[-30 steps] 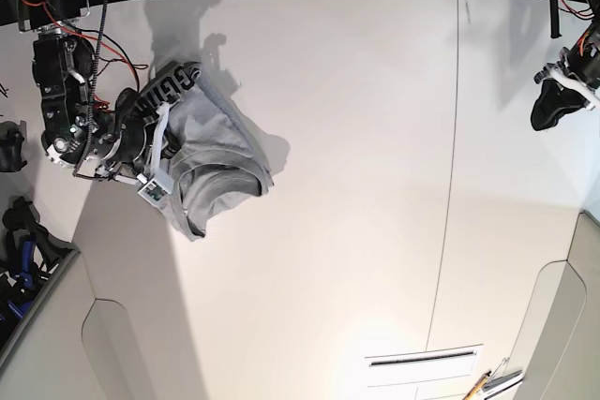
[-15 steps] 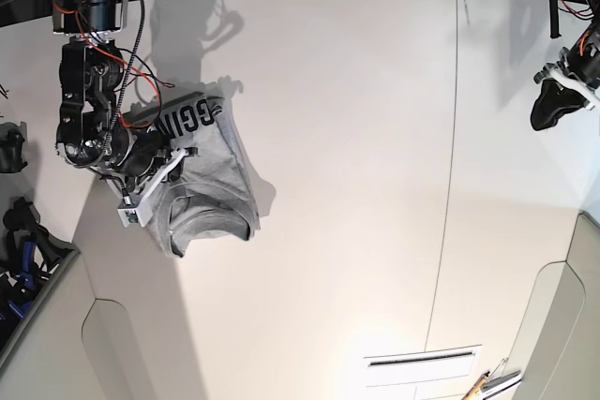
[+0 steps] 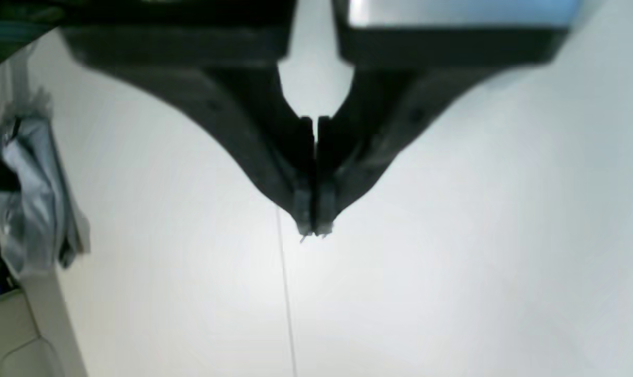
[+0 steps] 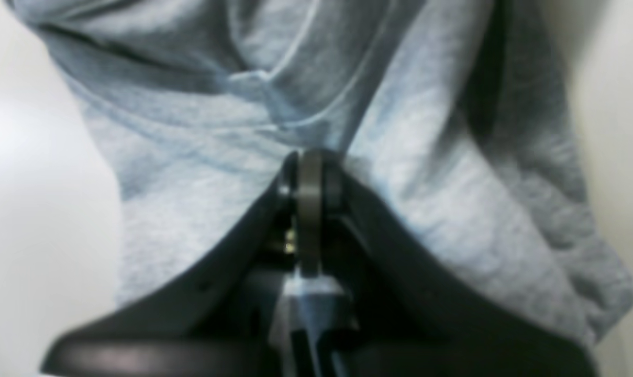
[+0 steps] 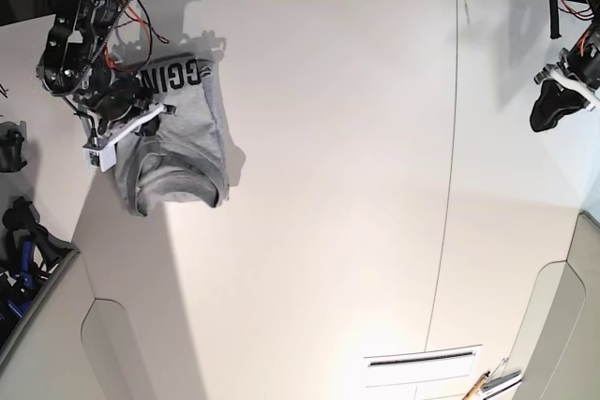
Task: Fold the T-shirt properly
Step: 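Drag the folded grey shirt with the right gripper toward the table corner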
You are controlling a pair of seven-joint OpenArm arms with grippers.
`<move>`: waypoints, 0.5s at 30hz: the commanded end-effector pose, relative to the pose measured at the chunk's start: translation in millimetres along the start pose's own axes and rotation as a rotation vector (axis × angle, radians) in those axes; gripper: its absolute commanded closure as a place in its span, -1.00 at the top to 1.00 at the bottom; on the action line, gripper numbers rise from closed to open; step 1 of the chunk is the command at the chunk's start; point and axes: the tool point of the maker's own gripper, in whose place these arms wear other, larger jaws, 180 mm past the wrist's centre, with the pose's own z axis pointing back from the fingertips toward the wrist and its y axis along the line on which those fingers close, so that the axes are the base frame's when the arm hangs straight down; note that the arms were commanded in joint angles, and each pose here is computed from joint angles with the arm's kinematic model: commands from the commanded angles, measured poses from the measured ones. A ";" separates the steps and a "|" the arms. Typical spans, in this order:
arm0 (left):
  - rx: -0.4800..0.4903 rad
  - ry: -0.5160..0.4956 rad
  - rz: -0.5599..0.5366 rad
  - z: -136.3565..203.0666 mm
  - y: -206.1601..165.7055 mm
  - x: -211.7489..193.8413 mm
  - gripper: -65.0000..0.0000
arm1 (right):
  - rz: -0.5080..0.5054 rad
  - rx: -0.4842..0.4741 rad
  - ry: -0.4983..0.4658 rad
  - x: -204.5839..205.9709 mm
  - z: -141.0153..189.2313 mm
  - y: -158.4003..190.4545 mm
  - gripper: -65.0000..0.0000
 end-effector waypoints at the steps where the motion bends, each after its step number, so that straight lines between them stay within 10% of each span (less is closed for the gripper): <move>1: -0.016 -0.044 -0.023 3.3 -3.7 15.5 -1.00 | -0.004 -0.070 0.072 -17.5 6.2 -17.7 -1.00; 15: -0.017 -0.042 -0.022 3.3 -3.9 15.2 -1.00 | -0.075 -0.235 -0.013 -3.5 43.1 -90.9 -1.00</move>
